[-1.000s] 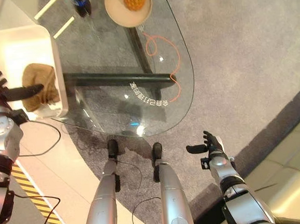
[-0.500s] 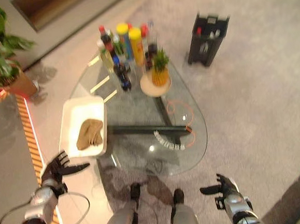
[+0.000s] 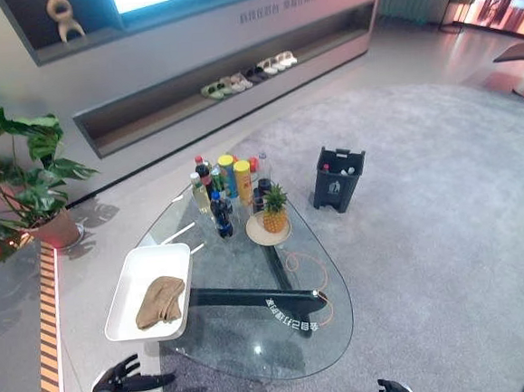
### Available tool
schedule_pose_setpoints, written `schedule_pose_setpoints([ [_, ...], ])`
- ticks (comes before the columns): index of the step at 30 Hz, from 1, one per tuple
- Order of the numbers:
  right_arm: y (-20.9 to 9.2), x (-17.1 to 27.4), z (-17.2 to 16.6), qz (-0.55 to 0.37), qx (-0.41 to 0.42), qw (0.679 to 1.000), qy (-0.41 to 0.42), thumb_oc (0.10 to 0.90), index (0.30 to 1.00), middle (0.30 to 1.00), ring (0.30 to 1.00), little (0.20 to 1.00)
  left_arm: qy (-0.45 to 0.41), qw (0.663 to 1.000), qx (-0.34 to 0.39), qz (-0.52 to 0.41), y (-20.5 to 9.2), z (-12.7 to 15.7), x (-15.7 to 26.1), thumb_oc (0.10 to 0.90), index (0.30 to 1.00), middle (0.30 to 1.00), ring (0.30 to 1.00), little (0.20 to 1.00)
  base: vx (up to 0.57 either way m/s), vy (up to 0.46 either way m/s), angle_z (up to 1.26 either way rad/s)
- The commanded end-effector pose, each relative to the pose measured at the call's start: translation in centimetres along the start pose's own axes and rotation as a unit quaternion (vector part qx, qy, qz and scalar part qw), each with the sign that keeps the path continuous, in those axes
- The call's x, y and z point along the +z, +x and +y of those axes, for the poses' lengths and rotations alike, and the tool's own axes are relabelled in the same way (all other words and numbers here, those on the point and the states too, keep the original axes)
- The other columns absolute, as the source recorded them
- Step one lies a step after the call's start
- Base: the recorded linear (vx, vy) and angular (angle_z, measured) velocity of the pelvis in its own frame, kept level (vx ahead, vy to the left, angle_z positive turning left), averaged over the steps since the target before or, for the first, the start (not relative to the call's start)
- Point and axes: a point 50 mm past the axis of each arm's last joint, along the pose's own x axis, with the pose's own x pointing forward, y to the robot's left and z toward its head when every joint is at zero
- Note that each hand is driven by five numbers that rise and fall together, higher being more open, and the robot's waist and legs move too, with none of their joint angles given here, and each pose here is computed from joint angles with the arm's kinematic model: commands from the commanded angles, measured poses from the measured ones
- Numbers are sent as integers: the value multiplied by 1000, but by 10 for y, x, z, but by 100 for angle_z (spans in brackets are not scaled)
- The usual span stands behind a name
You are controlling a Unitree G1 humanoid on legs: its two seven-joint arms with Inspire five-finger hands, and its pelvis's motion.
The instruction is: Wipe the table with a cloth and put it in the basket.
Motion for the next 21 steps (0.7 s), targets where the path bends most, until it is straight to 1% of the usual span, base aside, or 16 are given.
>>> schedule_pose_setpoints([
  [1,0,-4,-4,19,-3,1000,-21,800,900,900,900,900,23,1000,4,-5,2,11,8,800,900,900,900,900,0,0,0],
  [4,0,-7,-2,25,2,999,-28,800,900,900,900,900,20,999,-3,25,1,8,-4,800,900,900,900,900,0,0,0],
  [9,0,-11,6,39,14,999,-33,800,900,900,900,900,45,996,-18,75,-2,0,-23,800,900,900,900,900,0,0,0],
  [13,-1,-17,10,51,24,997,-44,800,900,900,900,900,54,993,-23,98,-4,-2,-31,800,900,900,900,900,0,0,0],
  [21,-1,-19,12,57,28,997,-51,800,900,900,900,900,61,992,-32,102,-3,-8,-31,800,900,900,900,900,0,1,0],
])
